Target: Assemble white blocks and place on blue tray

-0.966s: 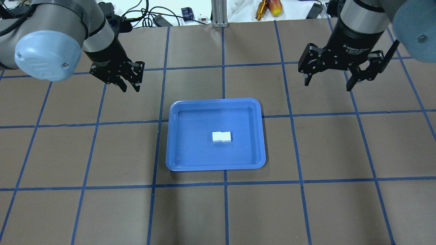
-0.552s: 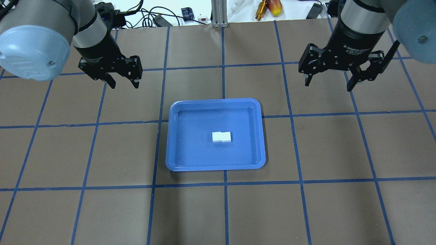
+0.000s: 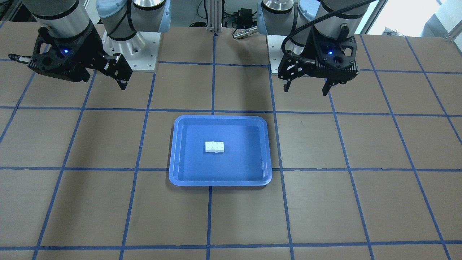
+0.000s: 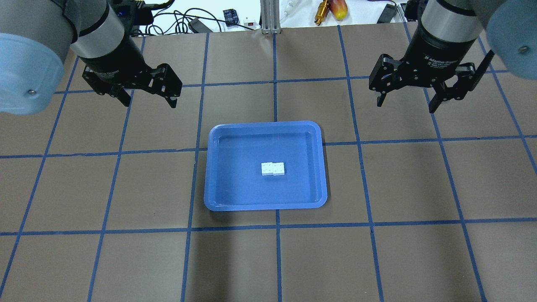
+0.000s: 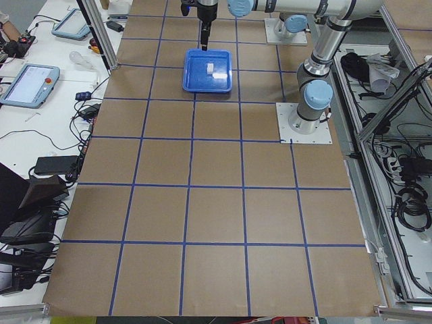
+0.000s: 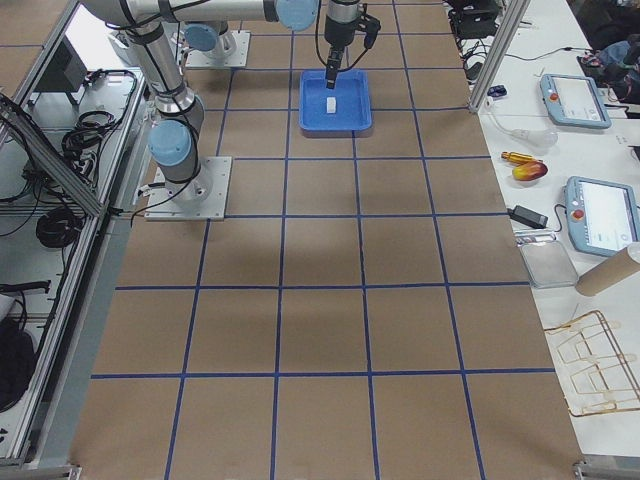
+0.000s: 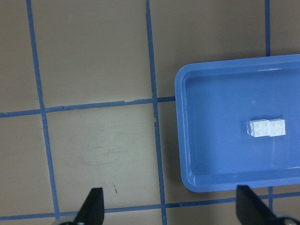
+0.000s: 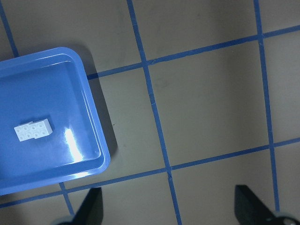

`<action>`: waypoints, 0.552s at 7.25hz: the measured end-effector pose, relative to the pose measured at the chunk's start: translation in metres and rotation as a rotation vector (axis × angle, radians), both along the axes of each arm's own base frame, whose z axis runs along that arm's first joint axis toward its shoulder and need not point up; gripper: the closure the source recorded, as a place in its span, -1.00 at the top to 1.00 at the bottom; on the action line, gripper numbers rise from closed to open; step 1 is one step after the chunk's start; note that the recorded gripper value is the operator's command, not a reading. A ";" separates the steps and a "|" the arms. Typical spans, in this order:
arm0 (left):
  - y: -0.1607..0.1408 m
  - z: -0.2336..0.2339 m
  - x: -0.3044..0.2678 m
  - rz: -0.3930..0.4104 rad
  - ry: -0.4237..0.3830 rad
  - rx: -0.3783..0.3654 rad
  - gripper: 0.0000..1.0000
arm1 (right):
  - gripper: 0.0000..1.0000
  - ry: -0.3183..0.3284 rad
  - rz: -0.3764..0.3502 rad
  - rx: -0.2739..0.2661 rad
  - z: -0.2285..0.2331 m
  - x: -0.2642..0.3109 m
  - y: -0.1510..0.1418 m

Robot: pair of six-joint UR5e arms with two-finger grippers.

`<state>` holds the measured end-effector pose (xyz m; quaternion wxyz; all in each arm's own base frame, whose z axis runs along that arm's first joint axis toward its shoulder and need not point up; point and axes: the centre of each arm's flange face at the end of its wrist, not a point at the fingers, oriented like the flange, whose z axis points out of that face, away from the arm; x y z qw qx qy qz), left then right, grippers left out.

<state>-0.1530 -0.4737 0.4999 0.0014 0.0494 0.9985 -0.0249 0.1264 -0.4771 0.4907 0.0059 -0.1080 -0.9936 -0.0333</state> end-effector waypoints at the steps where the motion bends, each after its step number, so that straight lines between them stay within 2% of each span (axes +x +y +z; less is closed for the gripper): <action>1: 0.004 0.003 0.000 -0.001 0.000 0.003 1.00 | 1.00 0.000 0.000 0.000 0.000 0.000 0.000; 4: 0.006 0.004 0.002 0.001 -0.003 0.007 1.00 | 1.00 -0.003 -0.001 -0.003 0.001 0.000 0.001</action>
